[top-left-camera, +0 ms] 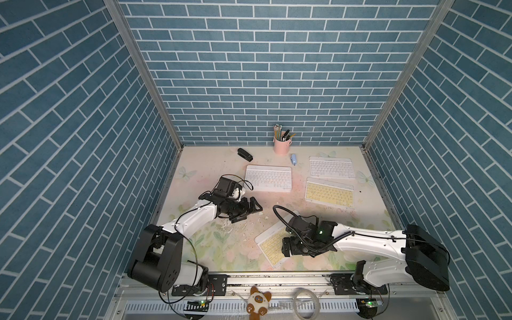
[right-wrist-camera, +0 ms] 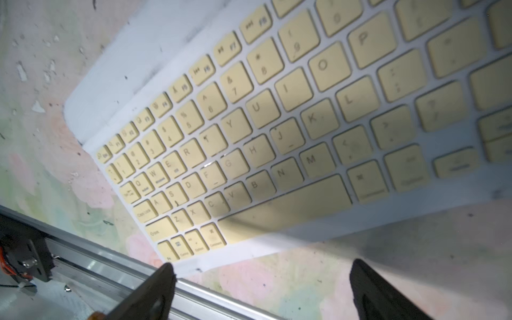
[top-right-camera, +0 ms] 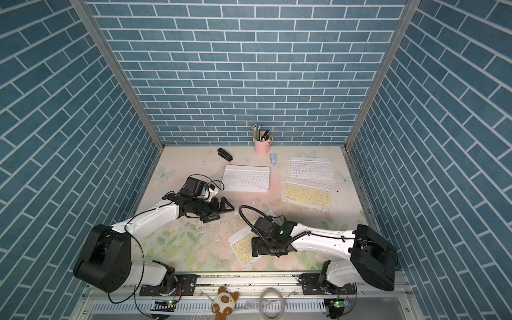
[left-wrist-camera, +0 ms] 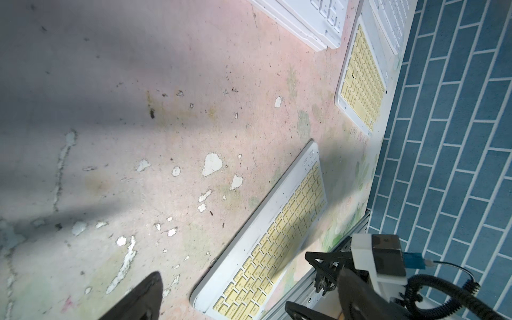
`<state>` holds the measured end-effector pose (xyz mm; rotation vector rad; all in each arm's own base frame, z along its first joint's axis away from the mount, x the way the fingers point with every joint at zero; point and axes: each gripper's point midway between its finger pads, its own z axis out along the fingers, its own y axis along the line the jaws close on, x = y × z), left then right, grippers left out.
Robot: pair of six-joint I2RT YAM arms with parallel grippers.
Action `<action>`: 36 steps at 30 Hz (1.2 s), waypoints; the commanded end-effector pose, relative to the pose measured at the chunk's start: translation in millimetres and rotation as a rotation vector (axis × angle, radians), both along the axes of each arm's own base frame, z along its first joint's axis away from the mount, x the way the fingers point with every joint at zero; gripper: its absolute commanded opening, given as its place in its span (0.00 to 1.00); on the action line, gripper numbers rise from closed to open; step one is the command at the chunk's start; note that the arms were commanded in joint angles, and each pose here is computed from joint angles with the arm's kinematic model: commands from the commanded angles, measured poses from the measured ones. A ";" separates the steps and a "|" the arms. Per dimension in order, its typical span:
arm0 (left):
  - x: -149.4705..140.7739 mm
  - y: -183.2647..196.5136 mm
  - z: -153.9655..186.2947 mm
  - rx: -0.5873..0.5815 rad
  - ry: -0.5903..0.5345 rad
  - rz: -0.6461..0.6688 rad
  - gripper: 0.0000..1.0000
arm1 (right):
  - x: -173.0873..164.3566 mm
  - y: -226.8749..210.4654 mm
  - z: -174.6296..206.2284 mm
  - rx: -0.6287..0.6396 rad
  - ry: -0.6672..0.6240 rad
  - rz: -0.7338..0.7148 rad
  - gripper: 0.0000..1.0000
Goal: Stack the numeric keypads
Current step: Move the numeric keypad to the center of the board.
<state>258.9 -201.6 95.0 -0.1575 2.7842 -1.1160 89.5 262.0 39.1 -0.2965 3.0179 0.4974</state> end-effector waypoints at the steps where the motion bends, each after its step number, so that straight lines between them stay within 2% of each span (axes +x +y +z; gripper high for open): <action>1: 1.5 0.0 0.7 -0.009 -0.003 -0.008 1.00 | -10.9 10.1 -4.6 0.004 0.045 -0.012 0.99; 11: 7.4 21.1 -2.0 -0.046 0.024 0.055 1.00 | 0.1 76.7 -17.4 0.101 0.069 0.030 0.99; 16: 11.3 43.7 -4.0 -0.067 0.052 0.118 1.00 | 31.3 113.1 -20.3 0.136 0.081 0.064 0.99; 21: 22.6 81.8 -0.5 -0.095 0.066 0.230 1.00 | 80.2 147.7 -18.1 0.249 0.078 0.051 0.99; 25: 25.8 84.5 7.2 -0.077 0.054 0.227 0.99 | 88.8 161.2 3.0 0.297 0.046 0.126 0.99; 27: 25.0 84.7 9.0 -0.052 0.053 0.220 1.00 | 88.0 150.2 21.2 0.333 0.008 0.143 0.99; 30: 24.4 80.6 7.3 -0.019 0.065 0.185 1.00 | 91.7 111.9 44.0 0.346 -0.065 0.109 0.99; 36: 42.9 78.3 -2.1 0.059 0.073 0.139 1.00 | 127.3 1.1 59.3 0.285 -0.228 -0.104 0.98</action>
